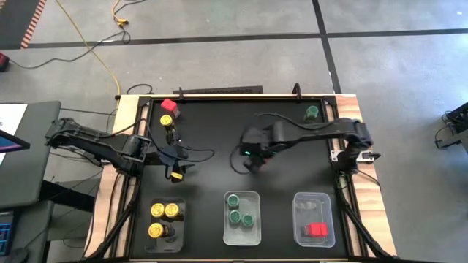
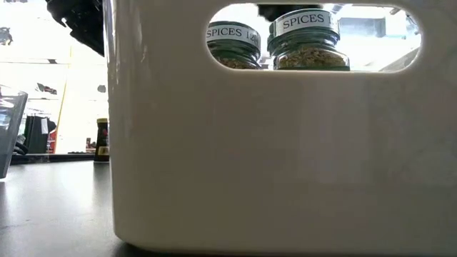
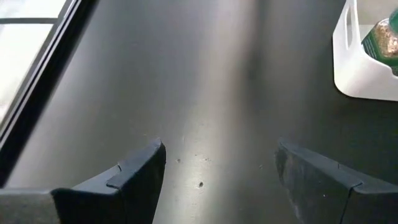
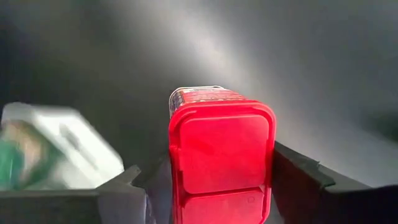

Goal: Sort spices by type
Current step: Put the bottom right red seasoning can into the transparent bin

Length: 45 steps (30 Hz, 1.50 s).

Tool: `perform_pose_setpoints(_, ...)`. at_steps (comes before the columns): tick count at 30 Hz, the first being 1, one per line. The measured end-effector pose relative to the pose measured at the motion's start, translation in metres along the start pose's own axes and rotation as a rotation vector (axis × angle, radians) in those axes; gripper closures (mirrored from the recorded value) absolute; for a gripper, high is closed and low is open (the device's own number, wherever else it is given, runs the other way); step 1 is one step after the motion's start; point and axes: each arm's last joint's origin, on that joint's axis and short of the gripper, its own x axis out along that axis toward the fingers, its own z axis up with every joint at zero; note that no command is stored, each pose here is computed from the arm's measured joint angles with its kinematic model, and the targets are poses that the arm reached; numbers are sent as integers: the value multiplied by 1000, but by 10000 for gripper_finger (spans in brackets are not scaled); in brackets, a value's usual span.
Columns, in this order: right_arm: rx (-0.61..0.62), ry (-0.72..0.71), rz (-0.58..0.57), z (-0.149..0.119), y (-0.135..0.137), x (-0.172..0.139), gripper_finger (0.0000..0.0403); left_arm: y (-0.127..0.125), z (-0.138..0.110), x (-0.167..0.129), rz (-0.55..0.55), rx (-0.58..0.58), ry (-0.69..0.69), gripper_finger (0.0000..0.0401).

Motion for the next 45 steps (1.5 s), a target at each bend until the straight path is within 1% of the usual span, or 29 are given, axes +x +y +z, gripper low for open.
perform_pose_setpoints(5, -134, 54, -42, -52, -10, -50, 168, 0, 0, 0, 0, 5, 0, 116)
perform_pose_setpoints(6, -153, 43, -24, -62, -11, -58, 168, 0, 0, 0, 0, 1, -1, 116)
perform_pose_setpoints(8, -186, -11, 55, -82, -12, -73, 168, 0, 0, 0, 0, 3, 1, 116)
perform_pose_setpoints(10, -195, -22, 92, -103, -13, -83, 168, 0, -1, 0, 1, 13, 6, 116)
perform_pose_setpoints(13, -219, 14, 78, -138, -18, -87, 168, 0, -1, 0, 2, 16, 13, 116)
perform_pose_setpoints(17, -267, 31, 105, -181, -23, -88, 168, 0, -2, 0, 3, 17, 16, 116)
perform_pose_setpoints(20, -294, 40, 129, -207, -23, -84, 168, 0, -2, 0, 4, 19, 18, 116)
perform_pose_setpoints(23, -308, 48, 145, -226, -22, -78, 168, 1, -2, 0, 6, 28, 20, 116)
perform_pose_setpoints(26, -361, 52, 138, -242, -18, -68, 168, 1, -2, 0, 6, 21, 20, 116)
perform_pose_setpoints(30, -396, 55, 119, -254, -12, -50, 168, 1, -2, 0, 6, 2, 20, 116)
perform_pose_setpoints(35, -419, 45, 176, -264, -4, -28, 168, 1, -2, 0, 6, -3, 20, 116)
perform_pose_setpoints(41, -420, 45, 176, -272, -5, 0, 168, 1, -2, 0, 6, -9, 20, 116)
perform_pose_setpoints(45, -477, 60, 179, -276, -6, 13, 168, 1, -2, 0, 6, -9, 20, 116)
